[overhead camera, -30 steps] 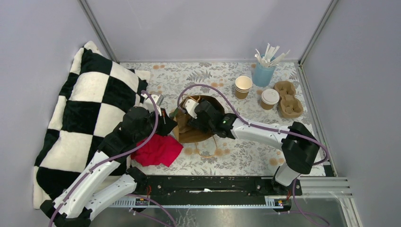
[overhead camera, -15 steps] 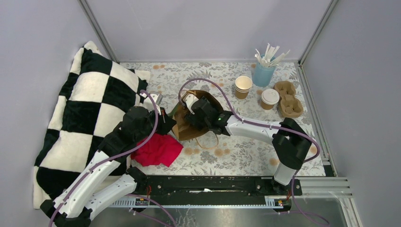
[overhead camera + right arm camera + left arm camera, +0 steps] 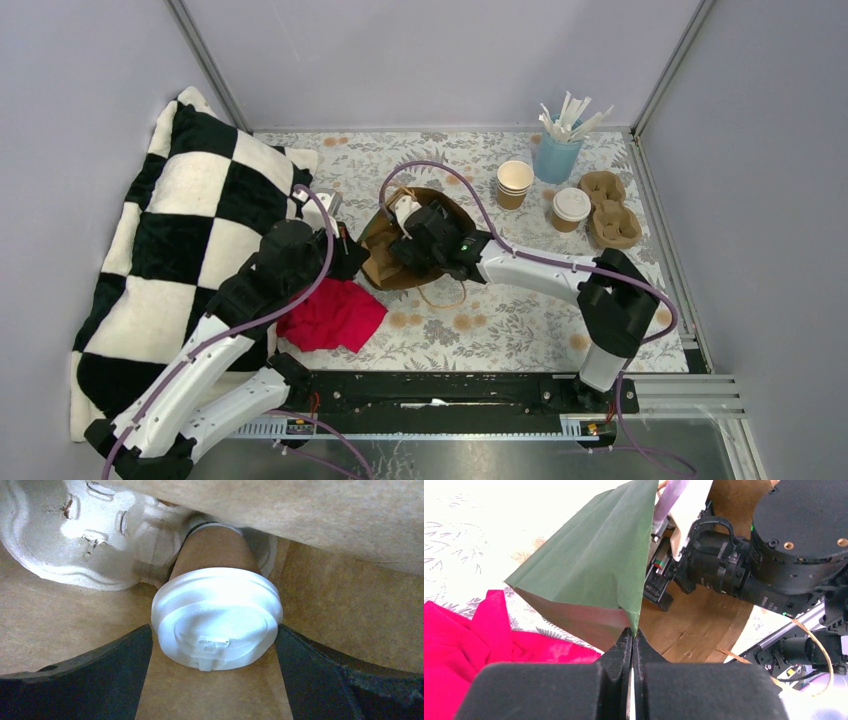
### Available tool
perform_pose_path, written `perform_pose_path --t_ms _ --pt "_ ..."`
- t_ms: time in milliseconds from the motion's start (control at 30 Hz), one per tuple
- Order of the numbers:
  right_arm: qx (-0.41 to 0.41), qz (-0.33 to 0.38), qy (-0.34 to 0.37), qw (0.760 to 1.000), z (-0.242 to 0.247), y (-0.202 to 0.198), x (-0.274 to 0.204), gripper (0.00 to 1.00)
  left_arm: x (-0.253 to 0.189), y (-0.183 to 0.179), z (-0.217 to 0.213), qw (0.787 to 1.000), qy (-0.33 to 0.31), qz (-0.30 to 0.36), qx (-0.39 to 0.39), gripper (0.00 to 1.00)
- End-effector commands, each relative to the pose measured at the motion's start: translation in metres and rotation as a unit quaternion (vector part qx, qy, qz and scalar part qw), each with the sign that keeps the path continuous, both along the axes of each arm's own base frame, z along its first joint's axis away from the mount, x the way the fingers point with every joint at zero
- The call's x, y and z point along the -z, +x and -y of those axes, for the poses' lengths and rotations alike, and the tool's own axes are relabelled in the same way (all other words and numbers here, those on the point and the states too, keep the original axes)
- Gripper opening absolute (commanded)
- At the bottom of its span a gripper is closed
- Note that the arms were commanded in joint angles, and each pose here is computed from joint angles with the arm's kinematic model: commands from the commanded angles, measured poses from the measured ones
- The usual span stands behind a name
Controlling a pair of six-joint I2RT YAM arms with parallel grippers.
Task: Pack the takeout coffee
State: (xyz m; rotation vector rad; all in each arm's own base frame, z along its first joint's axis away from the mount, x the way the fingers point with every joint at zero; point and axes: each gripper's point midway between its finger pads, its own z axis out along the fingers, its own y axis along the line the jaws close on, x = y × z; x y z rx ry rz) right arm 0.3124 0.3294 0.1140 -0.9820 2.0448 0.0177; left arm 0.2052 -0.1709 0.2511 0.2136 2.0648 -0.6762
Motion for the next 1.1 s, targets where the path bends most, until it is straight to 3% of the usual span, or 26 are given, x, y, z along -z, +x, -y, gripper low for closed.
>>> perform_pose_path --t_ms 0,500,833,1067 --pt "0.015 0.005 -0.004 1.000 0.017 0.000 -0.027 0.99 -0.006 0.003 -0.005 1.000 0.016 -0.009 -0.018 0.00" --pt "0.033 0.001 0.007 0.999 0.025 -0.022 -0.056 1.00 0.000 0.003 -0.001 1.000 0.008 -0.020 -0.015 0.00" --pt "0.047 0.006 -0.038 0.998 0.039 -0.031 -0.052 1.00 -0.008 0.010 0.000 1.000 0.017 -0.011 -0.018 0.00" --pt "0.008 -0.004 -0.020 1.000 0.036 -0.050 -0.067 1.00 -0.006 0.011 0.000 1.000 0.019 -0.010 -0.019 0.00"
